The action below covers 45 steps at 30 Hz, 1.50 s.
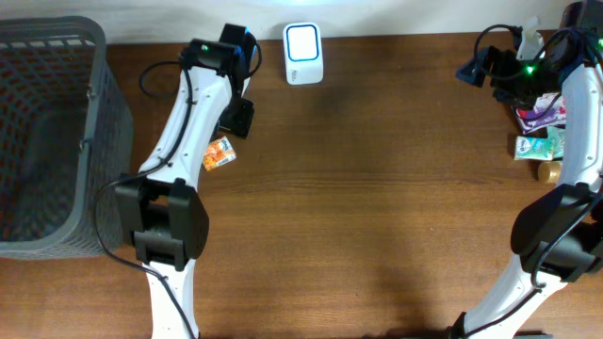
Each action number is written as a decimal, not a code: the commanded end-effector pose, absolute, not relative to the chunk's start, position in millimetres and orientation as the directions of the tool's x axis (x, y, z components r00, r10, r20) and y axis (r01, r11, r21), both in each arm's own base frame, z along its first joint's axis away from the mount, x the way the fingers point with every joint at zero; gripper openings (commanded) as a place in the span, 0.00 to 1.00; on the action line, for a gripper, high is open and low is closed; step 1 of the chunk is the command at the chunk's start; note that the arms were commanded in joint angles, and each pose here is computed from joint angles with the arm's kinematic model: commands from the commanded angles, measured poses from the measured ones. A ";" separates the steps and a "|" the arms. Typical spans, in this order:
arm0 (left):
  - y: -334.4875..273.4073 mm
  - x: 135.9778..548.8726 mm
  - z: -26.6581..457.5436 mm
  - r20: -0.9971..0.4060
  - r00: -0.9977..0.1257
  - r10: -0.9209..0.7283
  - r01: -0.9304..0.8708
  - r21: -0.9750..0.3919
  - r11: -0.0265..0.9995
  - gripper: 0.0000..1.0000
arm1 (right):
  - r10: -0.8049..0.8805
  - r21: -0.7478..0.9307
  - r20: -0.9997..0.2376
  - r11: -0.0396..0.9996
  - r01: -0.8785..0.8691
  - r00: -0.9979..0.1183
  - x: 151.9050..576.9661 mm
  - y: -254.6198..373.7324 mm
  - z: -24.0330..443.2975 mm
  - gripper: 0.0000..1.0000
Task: Scan the item barcode
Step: 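Reach the left gripper to the orange Kleenex pack and grasp it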
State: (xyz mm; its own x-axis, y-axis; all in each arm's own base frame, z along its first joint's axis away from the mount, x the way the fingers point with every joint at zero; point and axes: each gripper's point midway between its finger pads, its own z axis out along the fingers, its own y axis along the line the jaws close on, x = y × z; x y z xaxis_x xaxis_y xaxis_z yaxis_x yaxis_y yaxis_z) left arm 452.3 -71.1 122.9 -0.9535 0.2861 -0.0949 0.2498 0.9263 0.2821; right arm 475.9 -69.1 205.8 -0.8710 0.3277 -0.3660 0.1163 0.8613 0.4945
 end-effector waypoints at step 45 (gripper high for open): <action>-170.5 405.3 46.0 0.081 -0.908 0.410 0.392 -0.173 0.903 0.48 | 0.332 0.489 -0.378 0.864 0.118 -0.865 476.8 -71.2 210.5 0.99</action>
State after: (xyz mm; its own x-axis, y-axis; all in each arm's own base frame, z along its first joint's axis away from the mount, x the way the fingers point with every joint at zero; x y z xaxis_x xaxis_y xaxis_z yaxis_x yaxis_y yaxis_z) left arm 428.5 -148.8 85.8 -0.9355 0.3529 -0.0148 0.3529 0.9324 -0.0776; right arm 476.0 -69.1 205.8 -0.8708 0.3280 -0.3662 0.1164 0.8613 0.4946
